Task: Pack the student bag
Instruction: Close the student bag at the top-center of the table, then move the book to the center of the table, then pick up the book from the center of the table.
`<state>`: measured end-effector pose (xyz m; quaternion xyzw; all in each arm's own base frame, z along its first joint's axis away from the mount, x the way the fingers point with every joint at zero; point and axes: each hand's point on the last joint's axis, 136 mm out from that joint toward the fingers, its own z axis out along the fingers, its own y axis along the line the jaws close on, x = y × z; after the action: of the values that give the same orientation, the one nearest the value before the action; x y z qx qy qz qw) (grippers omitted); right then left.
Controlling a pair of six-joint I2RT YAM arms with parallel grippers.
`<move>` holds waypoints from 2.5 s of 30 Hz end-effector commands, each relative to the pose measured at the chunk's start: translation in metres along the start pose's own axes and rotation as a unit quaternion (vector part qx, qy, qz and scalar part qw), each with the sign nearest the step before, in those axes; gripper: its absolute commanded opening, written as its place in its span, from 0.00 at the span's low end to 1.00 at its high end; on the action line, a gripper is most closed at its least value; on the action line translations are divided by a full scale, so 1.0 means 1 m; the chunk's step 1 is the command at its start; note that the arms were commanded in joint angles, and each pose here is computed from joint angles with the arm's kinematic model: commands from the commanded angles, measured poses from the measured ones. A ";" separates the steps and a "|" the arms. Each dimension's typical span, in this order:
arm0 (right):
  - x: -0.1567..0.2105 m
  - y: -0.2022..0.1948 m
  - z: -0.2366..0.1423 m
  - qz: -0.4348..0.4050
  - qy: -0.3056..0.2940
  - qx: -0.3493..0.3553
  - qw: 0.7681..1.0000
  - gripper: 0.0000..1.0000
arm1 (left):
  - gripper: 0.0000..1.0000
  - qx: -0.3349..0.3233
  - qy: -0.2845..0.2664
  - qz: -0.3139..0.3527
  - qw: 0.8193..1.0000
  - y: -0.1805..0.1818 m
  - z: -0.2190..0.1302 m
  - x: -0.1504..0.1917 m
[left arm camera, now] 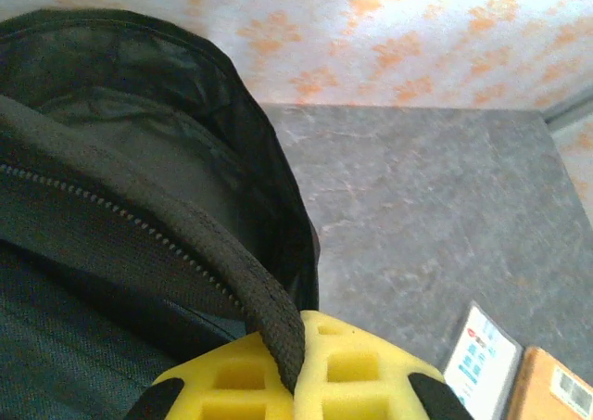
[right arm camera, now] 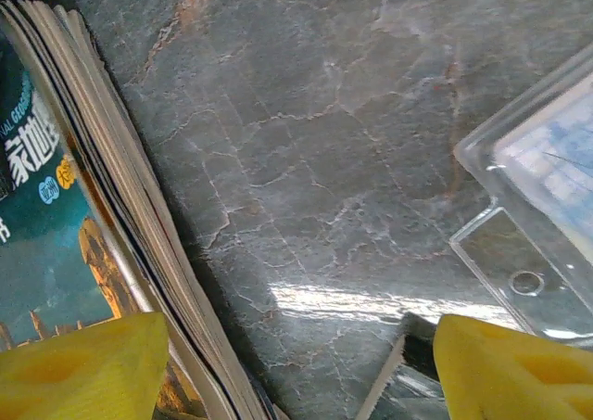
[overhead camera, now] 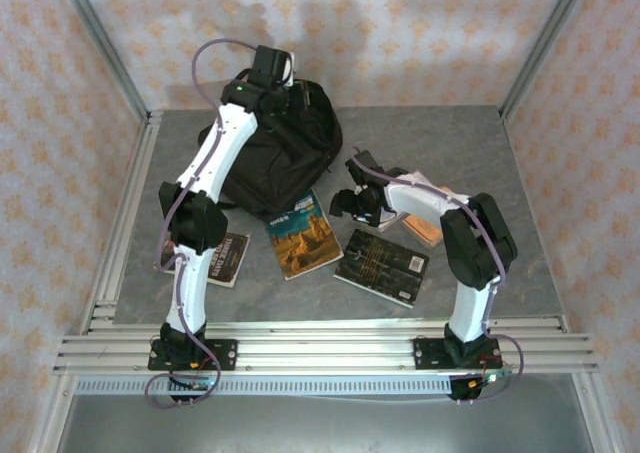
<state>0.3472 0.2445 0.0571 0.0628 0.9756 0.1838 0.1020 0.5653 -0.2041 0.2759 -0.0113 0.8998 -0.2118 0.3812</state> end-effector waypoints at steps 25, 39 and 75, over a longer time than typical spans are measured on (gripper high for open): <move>0.036 0.058 0.066 -0.007 0.128 -0.128 0.983 0.03 | 0.18 0.031 0.114 -0.021 0.993 -0.009 0.011 0.070; 0.035 0.049 0.044 0.003 0.071 -0.133 0.989 0.00 | 0.59 -0.021 0.008 -0.130 0.991 0.028 -0.138 0.128; 0.101 0.048 0.045 -0.006 0.146 -0.206 0.968 0.51 | 0.11 -0.078 0.161 -0.128 0.976 0.096 -0.069 0.380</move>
<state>0.2967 0.3068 0.0360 0.0217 0.9240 0.3803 0.0336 0.2625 -0.1546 0.0244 -0.1390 0.9526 -0.1888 0.1939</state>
